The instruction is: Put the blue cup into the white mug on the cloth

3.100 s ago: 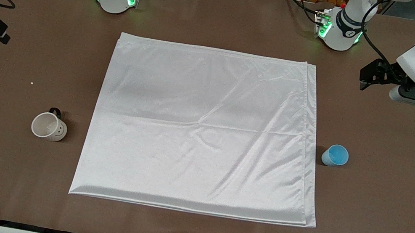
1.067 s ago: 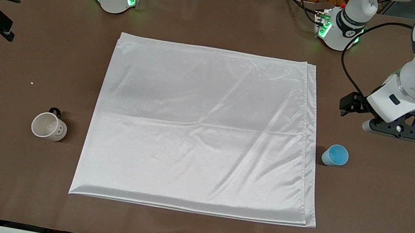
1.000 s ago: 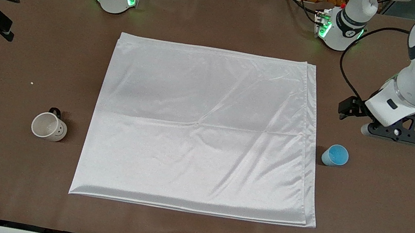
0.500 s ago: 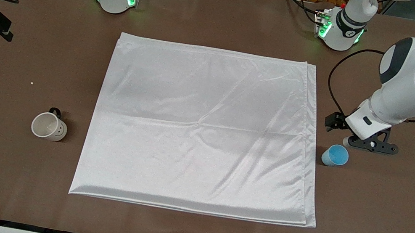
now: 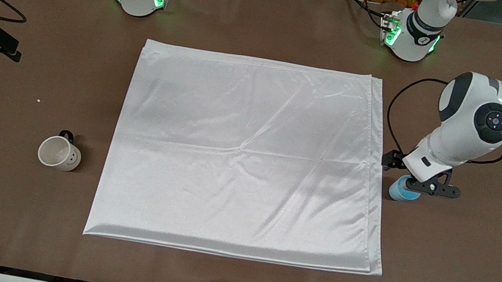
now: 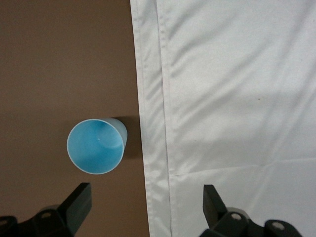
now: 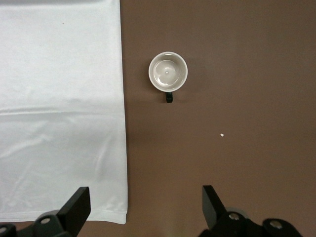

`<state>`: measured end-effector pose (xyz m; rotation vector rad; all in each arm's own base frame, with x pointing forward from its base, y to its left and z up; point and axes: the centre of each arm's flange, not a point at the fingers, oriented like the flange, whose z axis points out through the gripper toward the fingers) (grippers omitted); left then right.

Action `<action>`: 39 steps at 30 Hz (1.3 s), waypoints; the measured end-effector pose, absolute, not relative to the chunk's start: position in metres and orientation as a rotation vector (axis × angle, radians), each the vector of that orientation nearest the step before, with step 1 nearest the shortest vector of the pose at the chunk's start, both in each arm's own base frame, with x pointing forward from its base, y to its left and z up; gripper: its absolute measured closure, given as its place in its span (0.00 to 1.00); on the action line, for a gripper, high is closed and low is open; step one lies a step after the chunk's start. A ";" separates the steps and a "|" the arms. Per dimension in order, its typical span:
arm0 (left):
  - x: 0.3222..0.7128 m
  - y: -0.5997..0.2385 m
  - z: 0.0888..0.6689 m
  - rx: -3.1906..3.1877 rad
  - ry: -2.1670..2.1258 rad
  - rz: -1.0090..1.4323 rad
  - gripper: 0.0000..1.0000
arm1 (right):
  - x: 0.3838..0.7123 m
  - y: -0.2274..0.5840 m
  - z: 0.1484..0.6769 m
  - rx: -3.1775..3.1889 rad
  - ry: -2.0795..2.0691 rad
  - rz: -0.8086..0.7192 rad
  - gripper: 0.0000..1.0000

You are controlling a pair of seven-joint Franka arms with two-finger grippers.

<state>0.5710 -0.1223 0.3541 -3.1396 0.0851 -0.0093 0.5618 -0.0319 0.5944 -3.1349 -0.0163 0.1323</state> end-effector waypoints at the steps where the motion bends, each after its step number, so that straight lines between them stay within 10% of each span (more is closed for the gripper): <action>1: 0.571 -0.122 0.349 -3.141 0.085 -0.010 0.00 | 0.562 -0.032 0.592 -3.134 -0.016 0.143 0.00; 14: 0.579 -0.118 0.305 -3.138 0.084 0.003 0.00 | 0.572 -0.029 0.534 -3.119 -0.028 0.277 0.00; 39: 0.585 -0.104 0.252 -3.112 0.108 0.018 0.00 | 0.566 -0.050 0.363 -3.138 -0.037 0.031 0.00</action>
